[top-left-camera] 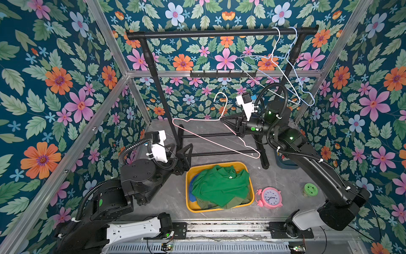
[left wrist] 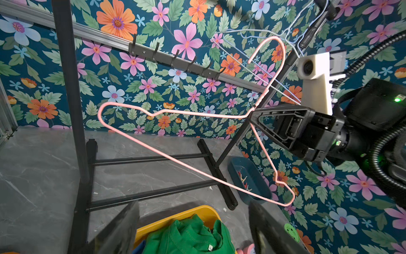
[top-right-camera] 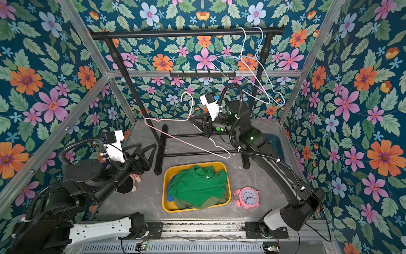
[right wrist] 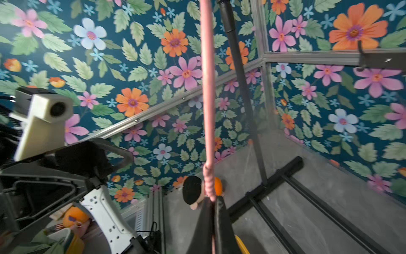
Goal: Remove the clothespins securing tank tops to the hanger
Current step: Place the hanger on the clothesline.
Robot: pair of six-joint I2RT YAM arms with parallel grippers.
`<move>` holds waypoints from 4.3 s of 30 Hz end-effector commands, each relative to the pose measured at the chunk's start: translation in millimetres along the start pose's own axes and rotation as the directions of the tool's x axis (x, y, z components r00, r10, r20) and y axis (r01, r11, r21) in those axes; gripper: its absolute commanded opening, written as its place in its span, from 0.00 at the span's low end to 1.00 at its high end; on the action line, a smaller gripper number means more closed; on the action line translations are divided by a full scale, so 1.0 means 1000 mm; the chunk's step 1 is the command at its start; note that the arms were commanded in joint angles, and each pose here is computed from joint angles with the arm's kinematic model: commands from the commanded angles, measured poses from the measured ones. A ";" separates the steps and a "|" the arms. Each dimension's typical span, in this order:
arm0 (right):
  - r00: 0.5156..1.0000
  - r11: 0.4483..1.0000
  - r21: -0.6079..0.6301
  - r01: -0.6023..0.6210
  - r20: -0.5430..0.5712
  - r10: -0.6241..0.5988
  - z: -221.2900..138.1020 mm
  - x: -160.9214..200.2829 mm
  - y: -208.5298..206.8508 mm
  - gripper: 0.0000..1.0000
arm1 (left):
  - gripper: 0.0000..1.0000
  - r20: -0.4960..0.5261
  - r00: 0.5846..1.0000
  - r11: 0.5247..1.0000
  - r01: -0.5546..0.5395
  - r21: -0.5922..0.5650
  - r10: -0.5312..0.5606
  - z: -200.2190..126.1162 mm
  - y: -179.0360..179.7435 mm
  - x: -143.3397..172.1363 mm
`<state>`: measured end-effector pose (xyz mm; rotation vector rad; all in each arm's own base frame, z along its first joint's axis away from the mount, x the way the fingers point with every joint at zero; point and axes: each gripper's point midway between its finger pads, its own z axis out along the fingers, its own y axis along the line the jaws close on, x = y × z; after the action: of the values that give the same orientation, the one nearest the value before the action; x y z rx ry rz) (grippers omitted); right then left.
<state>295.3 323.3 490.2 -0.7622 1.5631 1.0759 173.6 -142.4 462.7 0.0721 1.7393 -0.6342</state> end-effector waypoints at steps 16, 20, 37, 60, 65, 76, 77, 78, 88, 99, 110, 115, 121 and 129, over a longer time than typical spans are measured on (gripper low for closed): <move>0.869 0.757 0.545 0.360 0.098 -0.485 -0.019 -0.130 -0.063 0.00 | 0.81 -0.045 0.996 0.996 -0.071 0.048 0.073 0.039 -0.025 0.058; 0.817 0.716 0.583 0.384 0.146 -0.558 -0.016 -0.153 -0.063 0.00 | 0.81 -0.049 0.996 0.995 -0.072 0.067 0.075 0.049 -0.030 0.074; 0.702 0.621 0.712 0.329 0.255 -0.665 -0.026 -0.208 -0.101 0.00 | 0.80 -0.063 0.994 0.993 -0.089 0.072 0.094 0.067 -0.033 0.108; 0.661 0.641 0.730 0.235 0.363 -0.657 -0.056 -0.230 -0.171 0.00 | 0.81 -0.051 0.996 0.997 -0.069 0.046 0.072 0.078 -0.031 0.126; 0.681 0.644 0.727 0.239 0.347 -0.644 -0.049 -0.221 -0.185 0.00 | 0.81 -0.057 0.996 0.997 -0.060 0.043 0.062 0.079 -0.030 0.128; 0.740 0.693 0.679 0.243 0.332 -0.585 -0.034 -0.204 -0.194 0.00 | 0.81 -0.062 0.996 0.997 -0.065 0.035 0.068 0.079 -0.029 0.128; 0.754 0.702 0.671 0.239 0.327 -0.569 -0.031 -0.199 -0.197 0.00 | 0.81 -0.063 0.996 0.997 -0.068 0.033 0.070 0.079 -0.029 0.128; 0.763 0.709 0.664 0.238 0.324 -0.559 -0.029 -0.197 -0.198 0.00 | 0.81 -0.063 0.996 0.997 -0.069 0.031 0.070 0.079 -0.028 0.128; 0.843 0.771 0.595 0.226 0.277 -0.461 -0.018 -0.169 -0.197 0.15 | 0.82 -0.040 0.994 0.995 -0.096 0.033 0.097 0.073 -0.027 0.115; 0.838 0.797 0.556 0.234 0.300 -0.456 -0.041 -0.187 -0.158 0.76 | 0.93 0.026 0.994 0.994 -0.106 -0.006 0.106 0.058 -0.013 0.087; 0.845 0.845 0.489 0.216 0.340 -0.412 -0.086 -0.176 -0.097 0.99 | 0.99 0.099 0.993 0.996 -0.064 -0.058 0.069 0.033 0.013 0.059; 0.864 0.891 0.407 0.203 0.353 -0.358 -0.106 -0.154 -0.061 0.99 | 1.00 0.106 0.993 0.991 -0.045 -0.123 0.058 0.027 0.028 0.053; 0.905 0.937 0.322 0.138 0.343 -0.251 -0.134 -0.101 -0.027 0.99 | 1.00 0.149 0.987 0.978 -0.029 -0.209 0.061 0.016 0.053 0.050; 0.986 0.955 0.282 -0.087 0.161 0.043 -0.133 0.031 -0.039 0.99 | 1.00 0.264 0.945 0.889 -0.055 -0.455 0.194 -0.016 0.109 0.030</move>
<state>274.9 186.4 496.3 -0.4527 1.4585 0.8463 190.7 -78.2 393.2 -0.1650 1.5598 -0.3339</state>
